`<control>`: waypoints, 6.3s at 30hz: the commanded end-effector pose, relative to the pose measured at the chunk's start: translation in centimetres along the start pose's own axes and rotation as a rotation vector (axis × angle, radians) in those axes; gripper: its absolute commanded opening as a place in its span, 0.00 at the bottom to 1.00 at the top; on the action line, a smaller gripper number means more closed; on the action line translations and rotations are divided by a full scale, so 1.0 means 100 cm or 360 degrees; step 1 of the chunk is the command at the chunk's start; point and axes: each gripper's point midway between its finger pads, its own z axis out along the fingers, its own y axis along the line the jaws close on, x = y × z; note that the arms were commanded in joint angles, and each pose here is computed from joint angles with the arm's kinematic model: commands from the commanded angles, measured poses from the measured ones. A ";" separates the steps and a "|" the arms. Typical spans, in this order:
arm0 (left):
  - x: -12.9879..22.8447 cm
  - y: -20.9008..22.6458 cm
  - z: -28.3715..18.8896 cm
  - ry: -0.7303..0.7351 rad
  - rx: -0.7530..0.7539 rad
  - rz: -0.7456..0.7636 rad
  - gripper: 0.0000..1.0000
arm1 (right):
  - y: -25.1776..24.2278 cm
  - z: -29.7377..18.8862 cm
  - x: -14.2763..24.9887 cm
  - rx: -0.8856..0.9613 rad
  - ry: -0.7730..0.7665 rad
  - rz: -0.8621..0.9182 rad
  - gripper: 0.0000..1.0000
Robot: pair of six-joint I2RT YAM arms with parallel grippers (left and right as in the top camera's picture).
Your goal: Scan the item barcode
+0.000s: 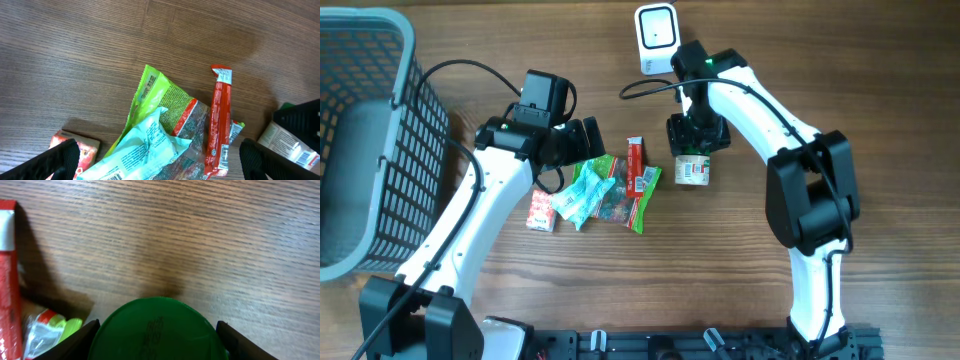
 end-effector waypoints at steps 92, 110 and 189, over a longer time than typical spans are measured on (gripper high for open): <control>-0.006 0.000 -0.004 -0.0033 -0.0009 0.0027 1.00 | -0.004 -0.167 0.060 -0.0174 -0.0960 -0.0311 1.00; -0.006 0.000 -0.004 -0.0033 -0.0009 0.0027 1.00 | -0.031 -0.015 0.065 -0.0059 -0.0164 -0.0218 0.99; -0.006 0.000 -0.004 -0.0033 -0.0009 0.0027 1.00 | 0.040 -0.257 0.009 -0.0338 -0.0886 -0.0292 0.63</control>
